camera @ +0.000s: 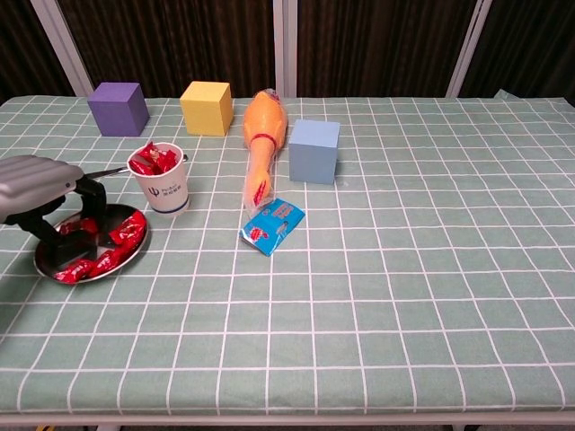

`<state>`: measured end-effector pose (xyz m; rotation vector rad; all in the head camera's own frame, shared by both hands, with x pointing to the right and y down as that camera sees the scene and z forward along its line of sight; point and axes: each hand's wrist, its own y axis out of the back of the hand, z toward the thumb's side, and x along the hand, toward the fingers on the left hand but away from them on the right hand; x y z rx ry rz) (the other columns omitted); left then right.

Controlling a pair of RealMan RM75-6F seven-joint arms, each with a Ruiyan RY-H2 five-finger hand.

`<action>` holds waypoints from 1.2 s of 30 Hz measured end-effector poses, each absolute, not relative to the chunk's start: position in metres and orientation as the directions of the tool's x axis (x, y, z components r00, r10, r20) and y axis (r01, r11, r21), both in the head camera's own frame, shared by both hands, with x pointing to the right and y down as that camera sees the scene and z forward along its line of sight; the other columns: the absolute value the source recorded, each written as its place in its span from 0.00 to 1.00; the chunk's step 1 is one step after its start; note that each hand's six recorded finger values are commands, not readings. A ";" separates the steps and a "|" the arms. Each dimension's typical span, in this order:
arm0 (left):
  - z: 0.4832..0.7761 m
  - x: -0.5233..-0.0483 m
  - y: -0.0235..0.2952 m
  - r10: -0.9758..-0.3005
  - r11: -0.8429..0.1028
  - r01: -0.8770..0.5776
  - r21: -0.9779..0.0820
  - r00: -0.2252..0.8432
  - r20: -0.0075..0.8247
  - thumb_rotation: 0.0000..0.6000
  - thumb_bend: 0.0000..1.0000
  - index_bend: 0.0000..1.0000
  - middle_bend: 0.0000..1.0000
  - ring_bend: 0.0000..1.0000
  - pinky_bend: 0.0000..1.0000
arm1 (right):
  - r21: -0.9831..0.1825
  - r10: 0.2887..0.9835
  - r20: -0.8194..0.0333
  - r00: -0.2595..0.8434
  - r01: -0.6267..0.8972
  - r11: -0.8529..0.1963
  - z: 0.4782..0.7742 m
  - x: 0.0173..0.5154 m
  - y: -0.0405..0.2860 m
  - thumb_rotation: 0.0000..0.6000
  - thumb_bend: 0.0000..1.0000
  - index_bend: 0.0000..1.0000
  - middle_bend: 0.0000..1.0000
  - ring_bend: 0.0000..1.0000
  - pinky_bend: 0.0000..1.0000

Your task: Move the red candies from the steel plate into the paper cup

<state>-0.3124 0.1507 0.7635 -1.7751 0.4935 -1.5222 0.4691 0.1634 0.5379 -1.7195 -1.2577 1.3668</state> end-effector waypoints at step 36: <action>0.691 -0.243 0.067 -0.785 -0.534 -0.026 -0.845 0.388 0.484 1.00 0.41 0.67 0.72 0.90 1.00 | -0.877 0.924 -0.382 0.013 0.311 -0.367 0.538 0.473 0.165 1.00 0.20 0.12 0.24 0.07 0.43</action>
